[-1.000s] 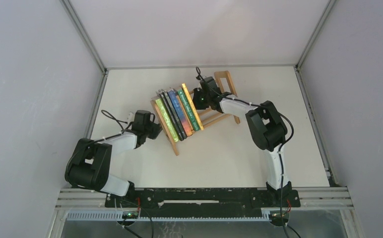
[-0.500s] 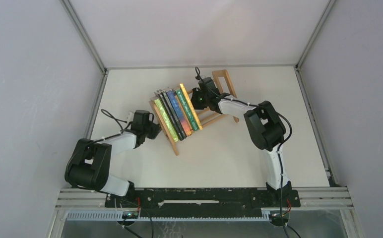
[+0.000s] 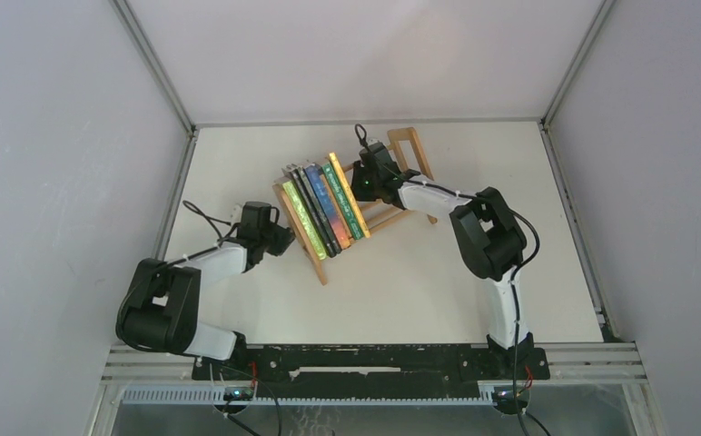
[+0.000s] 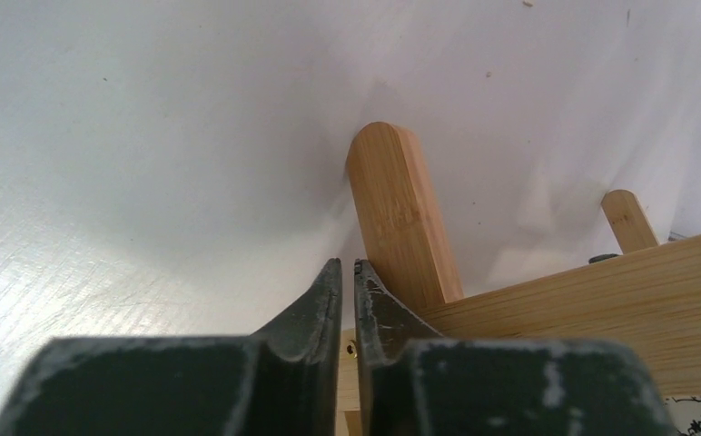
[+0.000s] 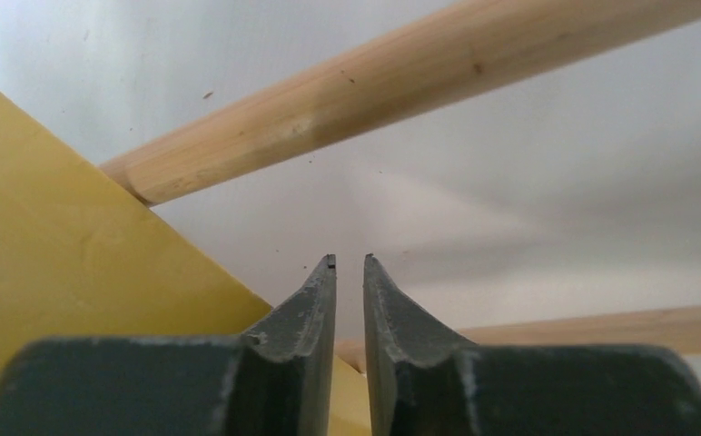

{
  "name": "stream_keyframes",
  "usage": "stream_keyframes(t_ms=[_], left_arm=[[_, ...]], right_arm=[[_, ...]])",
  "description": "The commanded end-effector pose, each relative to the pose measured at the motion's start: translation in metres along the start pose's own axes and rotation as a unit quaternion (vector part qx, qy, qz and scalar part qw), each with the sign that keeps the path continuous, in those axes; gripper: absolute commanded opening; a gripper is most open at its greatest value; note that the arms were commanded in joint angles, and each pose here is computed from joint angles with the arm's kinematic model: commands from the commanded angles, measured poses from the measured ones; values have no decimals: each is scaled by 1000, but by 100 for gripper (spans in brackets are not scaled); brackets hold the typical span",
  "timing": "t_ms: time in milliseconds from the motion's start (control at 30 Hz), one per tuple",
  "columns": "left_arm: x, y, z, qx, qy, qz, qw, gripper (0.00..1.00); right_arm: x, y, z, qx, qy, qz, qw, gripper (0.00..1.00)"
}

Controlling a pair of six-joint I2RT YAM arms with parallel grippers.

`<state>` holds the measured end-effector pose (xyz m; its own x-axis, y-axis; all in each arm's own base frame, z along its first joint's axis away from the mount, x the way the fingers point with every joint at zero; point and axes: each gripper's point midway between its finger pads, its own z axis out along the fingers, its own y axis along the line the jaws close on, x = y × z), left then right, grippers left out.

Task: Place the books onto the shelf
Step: Adjust the book on the shelf.

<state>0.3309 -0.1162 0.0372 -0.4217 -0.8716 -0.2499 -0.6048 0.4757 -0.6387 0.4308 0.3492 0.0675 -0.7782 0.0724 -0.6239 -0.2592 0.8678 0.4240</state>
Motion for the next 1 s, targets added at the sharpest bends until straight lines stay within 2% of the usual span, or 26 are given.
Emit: stream_keyframes(t_ms=[0,167,300,567,800,967], left_arm=[[1,-108,-39,171,37,3,985,20],[-7,-97,-41,148,14,4,989,53],[-12,-91,-44,133,0,10,991,67],[-29,-76,-60,101,-48,26,993,84],[-41,-64,-81,84,-82,32,993,91],[-61,-57,-106,72,-135,44,987,93]], right_arm=[[-17,34,-37,-20,-22,-13,999,27],[-28,19,-51,0,-31,-16,999,37],[-37,15,-62,4,-38,-25,999,46],[-49,12,-89,10,-48,-42,998,61],[-64,8,-123,16,-71,-48,996,64],[-98,16,-172,-7,-119,-56,991,66]])
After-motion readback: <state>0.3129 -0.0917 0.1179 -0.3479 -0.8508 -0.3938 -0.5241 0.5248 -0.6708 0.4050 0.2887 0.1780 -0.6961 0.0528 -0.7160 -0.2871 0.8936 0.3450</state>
